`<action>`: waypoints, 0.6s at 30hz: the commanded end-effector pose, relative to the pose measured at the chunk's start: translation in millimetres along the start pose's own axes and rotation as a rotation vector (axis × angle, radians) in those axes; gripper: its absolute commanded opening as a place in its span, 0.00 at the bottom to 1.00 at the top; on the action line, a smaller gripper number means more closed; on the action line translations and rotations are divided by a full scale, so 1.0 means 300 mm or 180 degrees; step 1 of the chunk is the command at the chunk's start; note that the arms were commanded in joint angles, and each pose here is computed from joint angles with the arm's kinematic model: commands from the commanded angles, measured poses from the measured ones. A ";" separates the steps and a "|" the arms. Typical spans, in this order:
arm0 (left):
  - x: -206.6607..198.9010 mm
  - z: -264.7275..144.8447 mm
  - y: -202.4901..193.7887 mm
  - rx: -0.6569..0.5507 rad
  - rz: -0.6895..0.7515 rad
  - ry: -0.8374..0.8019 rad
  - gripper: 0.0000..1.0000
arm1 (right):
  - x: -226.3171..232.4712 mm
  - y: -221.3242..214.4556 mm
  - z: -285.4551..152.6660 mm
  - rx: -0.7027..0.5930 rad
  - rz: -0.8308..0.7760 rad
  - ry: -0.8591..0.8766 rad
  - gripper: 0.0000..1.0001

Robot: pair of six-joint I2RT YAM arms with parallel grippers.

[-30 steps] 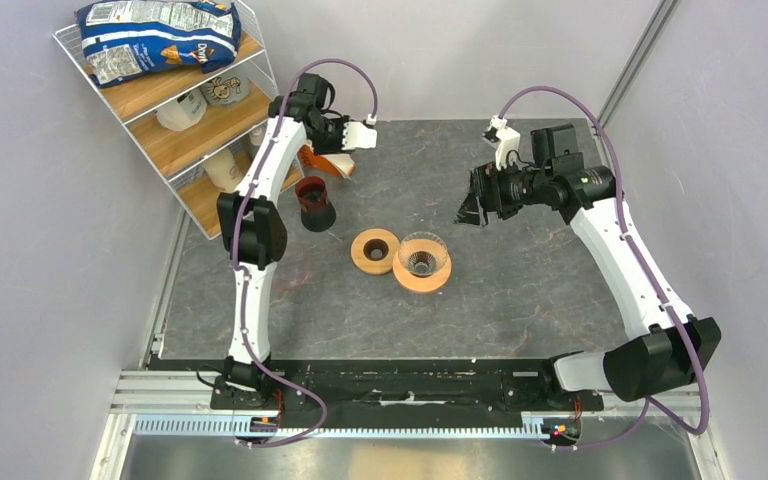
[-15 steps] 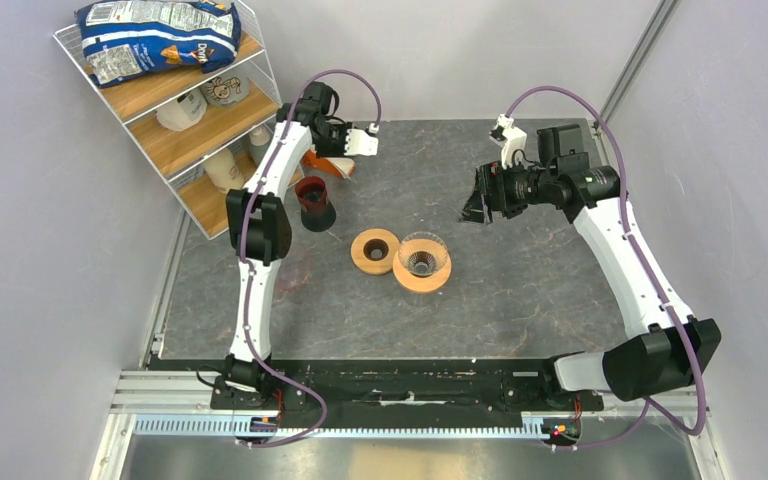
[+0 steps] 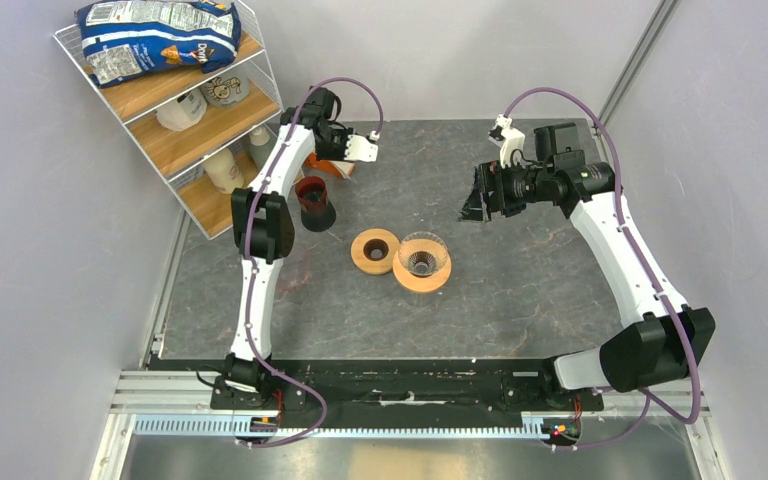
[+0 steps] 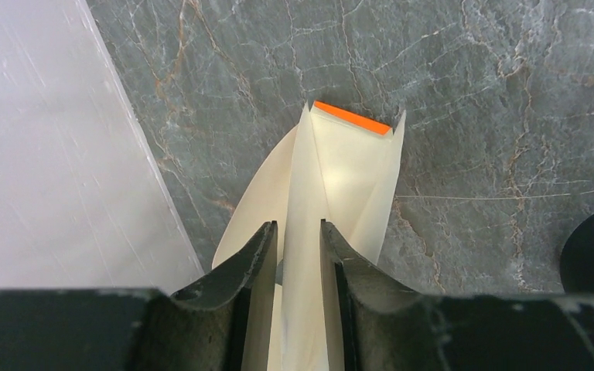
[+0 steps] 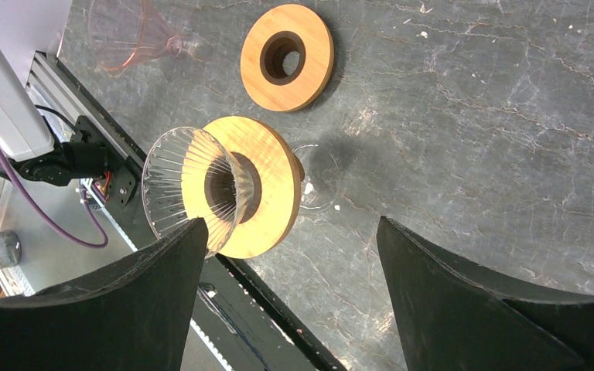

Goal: Place the coffee filter in the dripper
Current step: Pick up the coffee filter from the coffee filter holder.

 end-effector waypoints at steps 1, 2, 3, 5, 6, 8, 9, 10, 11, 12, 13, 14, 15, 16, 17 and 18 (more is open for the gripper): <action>0.059 -0.024 -0.011 0.0049 0.0194 0.0181 0.33 | 0.010 0.040 -0.013 -0.0132 -0.0007 0.0046 0.88; 0.061 -0.022 -0.013 0.0058 0.0209 0.0188 0.33 | 0.009 0.039 -0.011 -0.0125 0.0003 0.0047 0.88; 0.060 -0.019 -0.015 0.0068 0.0212 0.0181 0.32 | 0.009 0.041 -0.013 -0.0132 0.0002 0.0043 0.88; 0.058 -0.012 -0.020 0.0085 0.0217 0.0171 0.31 | 0.005 0.042 -0.012 -0.0133 0.0013 0.0039 0.88; 0.058 -0.010 -0.021 0.0092 0.0218 0.0173 0.31 | 0.005 0.044 -0.013 -0.0137 0.0017 0.0036 0.88; 0.060 -0.009 -0.024 0.0108 0.0223 0.0179 0.30 | 0.002 0.047 -0.013 -0.0143 0.0020 0.0032 0.88; 0.061 -0.009 -0.025 0.0119 0.0232 0.0181 0.29 | 0.002 0.047 -0.014 -0.0145 0.0029 0.0031 0.88; 0.061 -0.008 -0.027 0.0130 0.0240 0.0180 0.28 | 0.001 0.047 -0.012 -0.0140 0.0042 0.0030 0.88; 0.061 -0.007 -0.028 0.0138 0.0253 0.0178 0.25 | -0.001 0.048 -0.011 -0.0142 0.0042 0.0029 0.88; 0.061 -0.008 -0.029 0.0147 0.0267 0.0177 0.23 | -0.002 0.047 -0.012 -0.0144 0.0042 0.0027 0.88; 0.064 -0.010 -0.029 0.0154 0.0284 0.0184 0.22 | -0.001 0.048 -0.012 -0.0147 0.0041 0.0027 0.88; 0.066 -0.012 -0.029 0.0155 0.0283 0.0194 0.20 | -0.002 0.048 -0.012 -0.0147 0.0048 0.0025 0.88; 0.068 -0.014 -0.029 0.0153 0.0284 0.0200 0.19 | -0.002 0.049 -0.011 -0.0146 0.0049 0.0028 0.88; 0.067 -0.015 -0.028 0.0155 0.0297 0.0194 0.17 | -0.002 0.049 -0.011 -0.0147 0.0048 0.0030 0.88; 0.069 -0.019 -0.026 0.0157 0.0312 0.0197 0.15 | -0.002 0.049 -0.012 -0.0149 0.0050 0.0029 0.88; 0.071 -0.023 -0.025 0.0156 0.0317 0.0206 0.11 | -0.002 0.049 -0.012 -0.0150 0.0048 0.0029 0.88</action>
Point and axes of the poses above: each gripper's point midway between its finger pads, its own z axis out along the fingers, its own x axis along the line the jaws close on, y = z × x, the point moved 5 cm from there along -z, back along the fingers, and after that the axes turned 4 degrees about -z, right-handed, at the moved point
